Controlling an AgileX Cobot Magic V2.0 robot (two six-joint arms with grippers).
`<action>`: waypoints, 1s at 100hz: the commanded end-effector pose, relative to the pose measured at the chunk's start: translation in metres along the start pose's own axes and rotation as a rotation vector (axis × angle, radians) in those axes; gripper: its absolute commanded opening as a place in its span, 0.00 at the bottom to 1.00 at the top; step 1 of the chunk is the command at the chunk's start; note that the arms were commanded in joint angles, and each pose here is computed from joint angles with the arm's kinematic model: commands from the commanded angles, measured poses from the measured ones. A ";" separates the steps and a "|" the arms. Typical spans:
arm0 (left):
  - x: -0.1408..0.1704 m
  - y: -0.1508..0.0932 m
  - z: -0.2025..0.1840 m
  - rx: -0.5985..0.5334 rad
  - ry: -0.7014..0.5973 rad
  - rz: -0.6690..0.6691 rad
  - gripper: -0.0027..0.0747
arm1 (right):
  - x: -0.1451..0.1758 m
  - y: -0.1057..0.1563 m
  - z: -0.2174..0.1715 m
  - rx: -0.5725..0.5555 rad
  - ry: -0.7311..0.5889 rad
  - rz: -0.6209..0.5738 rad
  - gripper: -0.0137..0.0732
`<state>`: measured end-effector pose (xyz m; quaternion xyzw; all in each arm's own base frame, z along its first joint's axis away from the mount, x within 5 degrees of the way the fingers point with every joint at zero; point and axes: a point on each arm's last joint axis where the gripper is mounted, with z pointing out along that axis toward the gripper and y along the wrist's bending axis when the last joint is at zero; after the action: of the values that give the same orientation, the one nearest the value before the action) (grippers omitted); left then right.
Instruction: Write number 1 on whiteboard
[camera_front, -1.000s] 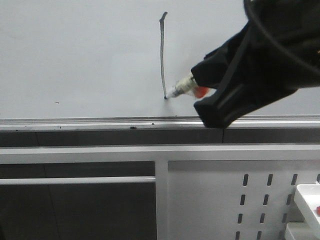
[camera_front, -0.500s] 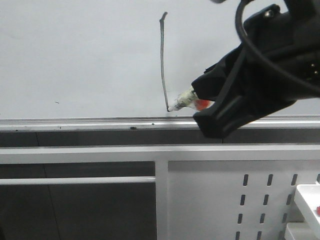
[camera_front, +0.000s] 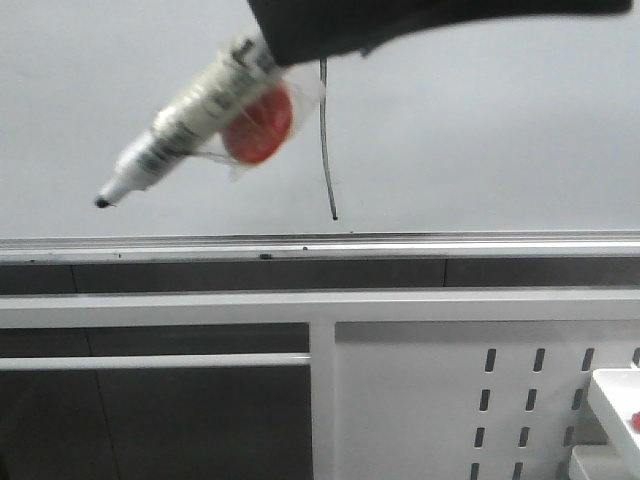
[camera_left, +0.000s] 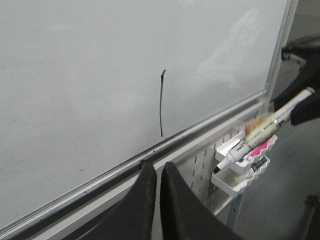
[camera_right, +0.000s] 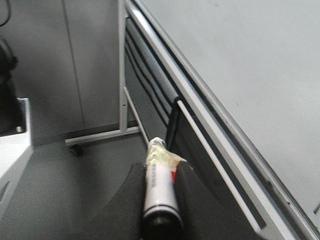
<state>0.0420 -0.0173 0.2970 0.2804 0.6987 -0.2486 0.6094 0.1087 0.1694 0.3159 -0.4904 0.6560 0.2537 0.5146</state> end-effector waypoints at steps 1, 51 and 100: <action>-0.025 -0.015 0.014 0.094 -0.011 0.107 0.10 | -0.030 -0.003 -0.007 -0.011 -0.074 -0.031 0.07; -0.073 -0.057 0.104 0.210 0.234 0.464 0.36 | -0.063 -0.006 -0.002 -0.071 -0.084 -0.105 0.07; -0.067 -0.062 0.106 0.257 0.301 0.352 0.49 | -0.062 -0.009 -0.002 -0.038 -0.070 -0.183 0.07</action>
<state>0.0841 -0.1391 0.3344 0.5243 0.6969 -0.1431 0.4679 0.1106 0.1892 0.3543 -0.5817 0.6017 0.2438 0.4900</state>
